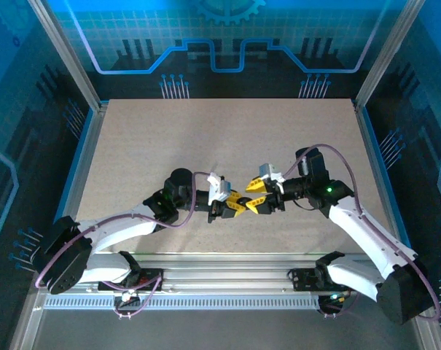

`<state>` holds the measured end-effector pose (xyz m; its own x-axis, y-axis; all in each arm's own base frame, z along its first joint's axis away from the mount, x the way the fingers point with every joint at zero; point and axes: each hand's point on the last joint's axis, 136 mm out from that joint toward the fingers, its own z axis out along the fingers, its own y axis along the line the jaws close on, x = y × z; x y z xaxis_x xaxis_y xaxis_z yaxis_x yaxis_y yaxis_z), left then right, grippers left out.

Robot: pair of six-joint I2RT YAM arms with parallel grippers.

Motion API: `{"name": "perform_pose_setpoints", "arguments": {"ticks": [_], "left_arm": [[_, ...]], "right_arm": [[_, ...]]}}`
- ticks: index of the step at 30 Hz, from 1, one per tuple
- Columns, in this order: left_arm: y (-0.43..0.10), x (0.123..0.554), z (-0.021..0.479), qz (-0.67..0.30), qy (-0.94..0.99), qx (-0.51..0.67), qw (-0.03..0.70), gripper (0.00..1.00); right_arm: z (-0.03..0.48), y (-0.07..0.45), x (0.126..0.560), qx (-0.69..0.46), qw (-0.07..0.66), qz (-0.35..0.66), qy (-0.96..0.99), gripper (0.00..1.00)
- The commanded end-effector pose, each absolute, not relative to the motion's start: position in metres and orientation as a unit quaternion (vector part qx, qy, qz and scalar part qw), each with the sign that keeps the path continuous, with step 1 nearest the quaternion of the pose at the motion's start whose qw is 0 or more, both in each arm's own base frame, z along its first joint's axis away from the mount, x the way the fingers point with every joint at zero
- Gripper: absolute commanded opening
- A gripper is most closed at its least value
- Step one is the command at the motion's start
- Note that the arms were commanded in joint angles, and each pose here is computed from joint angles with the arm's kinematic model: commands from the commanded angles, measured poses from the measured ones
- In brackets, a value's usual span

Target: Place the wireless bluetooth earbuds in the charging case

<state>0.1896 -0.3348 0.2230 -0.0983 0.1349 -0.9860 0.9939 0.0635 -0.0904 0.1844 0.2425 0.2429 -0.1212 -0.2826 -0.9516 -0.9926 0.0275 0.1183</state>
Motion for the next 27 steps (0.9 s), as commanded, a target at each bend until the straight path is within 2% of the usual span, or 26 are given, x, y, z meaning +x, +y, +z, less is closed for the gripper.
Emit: {"name": "perform_pose_setpoints", "arguments": {"ticks": [1, 11, 27], "left_arm": [[-0.336, 0.190, 0.239, -0.469, 0.550, 0.503, 0.473, 0.07], [-0.334, 0.187, 0.241, -0.470, 0.546, 0.507, 0.474, 0.06], [-0.331, 0.187, 0.244, -0.462, 0.545, 0.505, 0.484, 0.05]], "right_arm": [[0.247, 0.246, 0.188, -0.534, 0.399, 0.441, 0.601, 0.48], [0.245, 0.242, 0.218, -0.497, 0.412, 0.402, 0.649, 0.44], [0.247, 0.226, 0.252, -0.426, 0.422, 0.380, 0.704, 0.43]]}}
